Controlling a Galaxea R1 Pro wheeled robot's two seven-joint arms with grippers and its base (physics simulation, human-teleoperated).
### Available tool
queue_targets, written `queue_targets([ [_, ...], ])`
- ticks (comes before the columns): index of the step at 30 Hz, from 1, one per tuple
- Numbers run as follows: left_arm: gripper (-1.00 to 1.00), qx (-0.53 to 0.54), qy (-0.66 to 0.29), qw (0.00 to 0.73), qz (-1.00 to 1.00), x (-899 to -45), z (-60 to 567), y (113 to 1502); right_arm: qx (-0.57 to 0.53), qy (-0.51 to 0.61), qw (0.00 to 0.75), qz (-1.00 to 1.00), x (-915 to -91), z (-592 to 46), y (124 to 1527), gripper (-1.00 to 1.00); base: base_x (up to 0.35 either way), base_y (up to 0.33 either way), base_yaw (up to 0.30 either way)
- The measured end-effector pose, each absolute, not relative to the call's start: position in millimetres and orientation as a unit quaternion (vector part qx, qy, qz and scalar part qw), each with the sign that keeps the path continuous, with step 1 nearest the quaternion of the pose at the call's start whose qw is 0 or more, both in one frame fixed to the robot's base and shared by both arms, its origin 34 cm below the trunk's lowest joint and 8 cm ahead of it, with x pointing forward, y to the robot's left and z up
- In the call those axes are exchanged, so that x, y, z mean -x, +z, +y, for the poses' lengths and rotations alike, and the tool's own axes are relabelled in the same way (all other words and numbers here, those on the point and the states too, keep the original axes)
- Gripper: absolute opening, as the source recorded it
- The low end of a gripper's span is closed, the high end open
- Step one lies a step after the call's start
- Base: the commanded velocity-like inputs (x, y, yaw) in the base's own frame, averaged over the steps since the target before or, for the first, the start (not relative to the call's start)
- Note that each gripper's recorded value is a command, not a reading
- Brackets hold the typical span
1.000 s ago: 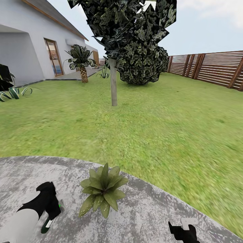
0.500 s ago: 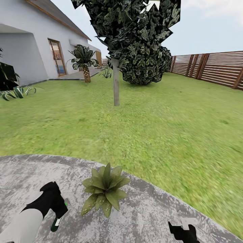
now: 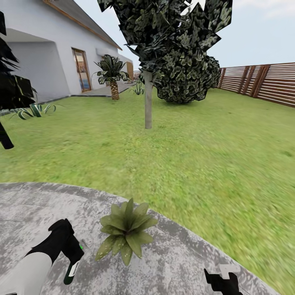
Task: Pick up the pesticide atomizer in the garden and spray insectifuge to fully cover both potted plants in the garden.
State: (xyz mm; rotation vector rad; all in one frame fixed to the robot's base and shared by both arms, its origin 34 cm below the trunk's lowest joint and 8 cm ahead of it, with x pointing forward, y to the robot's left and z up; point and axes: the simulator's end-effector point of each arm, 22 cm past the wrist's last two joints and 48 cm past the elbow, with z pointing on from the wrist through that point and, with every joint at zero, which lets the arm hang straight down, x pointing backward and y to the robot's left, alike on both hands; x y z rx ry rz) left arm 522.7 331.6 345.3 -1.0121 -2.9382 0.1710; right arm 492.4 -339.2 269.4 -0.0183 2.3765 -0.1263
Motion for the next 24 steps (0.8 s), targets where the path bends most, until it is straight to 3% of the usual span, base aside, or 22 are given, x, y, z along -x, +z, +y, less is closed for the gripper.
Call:
queue_targets([
  [9,-1.00,0.322,0.054,0.012,-0.945,-526.4,332.5,347.7,0.007,-0.049,0.371,0.927,-492.1,-339.0,269.2,1.00,-0.121,-0.238,0.234],
  [13,-1.00,0.327,0.051,0.015,-0.944,-525.3,332.7,347.0,0.007,-0.049,0.372,0.927,-492.1,-339.3,269.4,1.00,0.000,-0.007,0.024],
  [24,-1.00,0.298,0.050,0.024,-0.953,-536.1,329.4,360.1,0.007,-0.049,0.372,0.927,-492.0,-339.3,269.4,1.00,0.048,-0.009,0.215],
])
